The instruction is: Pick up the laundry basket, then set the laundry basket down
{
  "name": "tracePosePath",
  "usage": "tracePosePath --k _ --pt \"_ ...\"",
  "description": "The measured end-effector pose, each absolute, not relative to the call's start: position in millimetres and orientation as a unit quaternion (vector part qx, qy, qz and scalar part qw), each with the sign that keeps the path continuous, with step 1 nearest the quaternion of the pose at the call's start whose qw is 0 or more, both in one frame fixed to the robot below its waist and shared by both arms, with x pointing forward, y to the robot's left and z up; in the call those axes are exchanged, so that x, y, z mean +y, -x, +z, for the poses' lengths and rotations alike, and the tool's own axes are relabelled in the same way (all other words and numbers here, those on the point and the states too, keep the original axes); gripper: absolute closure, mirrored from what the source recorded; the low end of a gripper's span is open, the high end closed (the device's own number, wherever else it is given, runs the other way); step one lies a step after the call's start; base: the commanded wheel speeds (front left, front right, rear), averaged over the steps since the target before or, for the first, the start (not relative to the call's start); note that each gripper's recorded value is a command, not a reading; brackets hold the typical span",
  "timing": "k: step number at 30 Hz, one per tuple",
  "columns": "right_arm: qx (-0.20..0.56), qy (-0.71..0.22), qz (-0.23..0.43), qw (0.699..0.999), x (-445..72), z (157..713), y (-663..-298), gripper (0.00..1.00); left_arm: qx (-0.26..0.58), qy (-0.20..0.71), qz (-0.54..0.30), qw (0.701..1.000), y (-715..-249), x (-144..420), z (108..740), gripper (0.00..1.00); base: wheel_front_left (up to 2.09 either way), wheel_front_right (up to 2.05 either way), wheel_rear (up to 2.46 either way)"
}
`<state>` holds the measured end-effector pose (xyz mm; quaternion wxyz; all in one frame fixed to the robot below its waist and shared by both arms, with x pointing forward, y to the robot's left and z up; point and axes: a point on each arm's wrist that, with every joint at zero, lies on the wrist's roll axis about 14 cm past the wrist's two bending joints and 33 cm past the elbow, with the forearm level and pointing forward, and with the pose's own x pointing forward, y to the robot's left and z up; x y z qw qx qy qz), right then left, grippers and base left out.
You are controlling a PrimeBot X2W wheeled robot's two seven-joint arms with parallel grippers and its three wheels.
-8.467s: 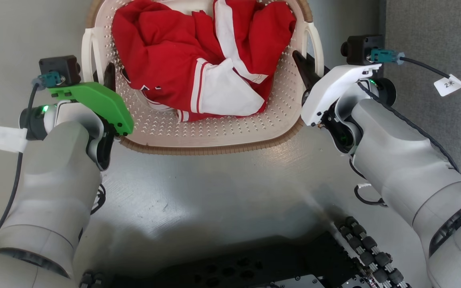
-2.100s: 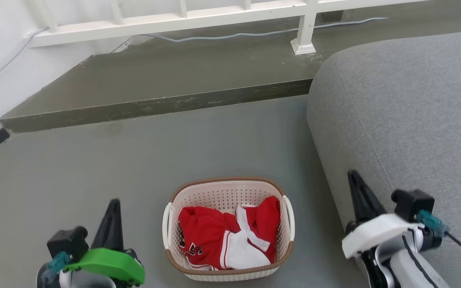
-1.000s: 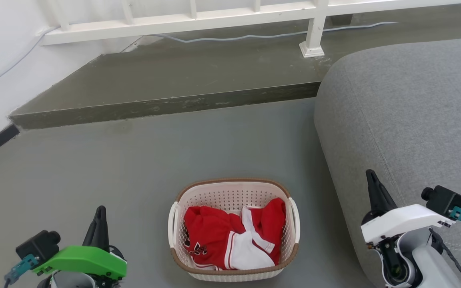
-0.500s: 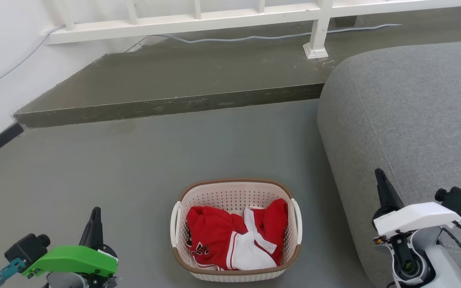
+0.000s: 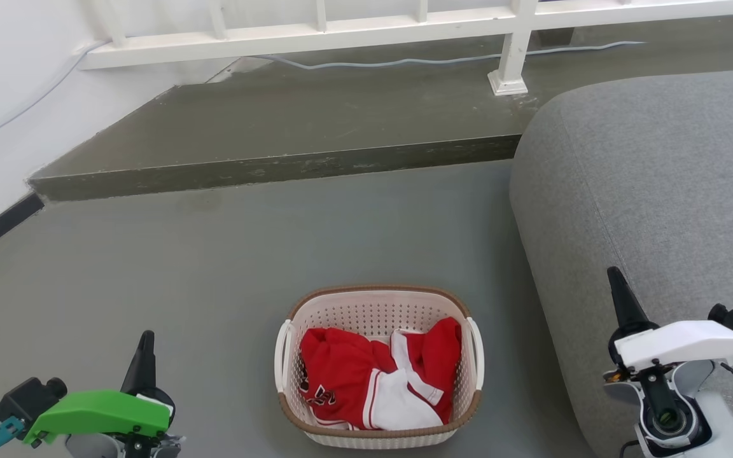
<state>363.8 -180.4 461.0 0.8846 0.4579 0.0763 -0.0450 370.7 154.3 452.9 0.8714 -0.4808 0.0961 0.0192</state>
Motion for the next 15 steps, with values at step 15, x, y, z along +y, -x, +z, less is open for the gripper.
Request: tracePosePath --k 15 --pt "0.069 -0.541 -0.05 0.837 -186.9 463.6 -367.3 1.0 0.089 0.553 0.027 0.828 -371.9 163.7 457.1 1.0 0.0 0.0 0.0"
